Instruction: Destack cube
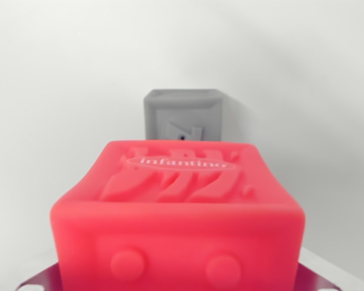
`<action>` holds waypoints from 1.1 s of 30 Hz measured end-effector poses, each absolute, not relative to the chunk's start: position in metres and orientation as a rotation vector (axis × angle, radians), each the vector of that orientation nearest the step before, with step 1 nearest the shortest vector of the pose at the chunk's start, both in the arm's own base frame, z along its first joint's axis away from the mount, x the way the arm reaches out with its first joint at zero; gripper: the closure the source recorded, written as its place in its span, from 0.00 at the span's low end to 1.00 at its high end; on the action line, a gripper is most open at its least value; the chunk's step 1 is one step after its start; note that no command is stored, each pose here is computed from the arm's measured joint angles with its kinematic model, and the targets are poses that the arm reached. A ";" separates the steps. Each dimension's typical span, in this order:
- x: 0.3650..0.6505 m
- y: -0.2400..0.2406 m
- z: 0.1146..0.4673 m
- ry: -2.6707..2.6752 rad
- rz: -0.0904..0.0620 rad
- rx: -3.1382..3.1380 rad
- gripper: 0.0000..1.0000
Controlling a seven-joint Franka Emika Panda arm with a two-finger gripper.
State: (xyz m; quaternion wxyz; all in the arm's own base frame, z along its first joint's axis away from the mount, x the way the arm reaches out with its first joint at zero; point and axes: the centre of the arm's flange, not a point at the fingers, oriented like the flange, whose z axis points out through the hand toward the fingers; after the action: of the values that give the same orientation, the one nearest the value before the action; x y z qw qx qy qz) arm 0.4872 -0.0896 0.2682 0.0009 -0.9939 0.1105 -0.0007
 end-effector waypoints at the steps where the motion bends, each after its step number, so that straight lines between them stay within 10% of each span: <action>1: 0.487 -0.090 0.271 0.347 -0.002 -3.121 1.00; 33: 0.479 -0.073 0.296 0.554 0.006 -3.090 1.00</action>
State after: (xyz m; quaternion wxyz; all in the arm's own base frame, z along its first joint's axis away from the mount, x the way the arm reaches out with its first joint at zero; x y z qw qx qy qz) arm 0.4789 -0.0735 0.2964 0.0014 -0.9843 0.1764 0.0020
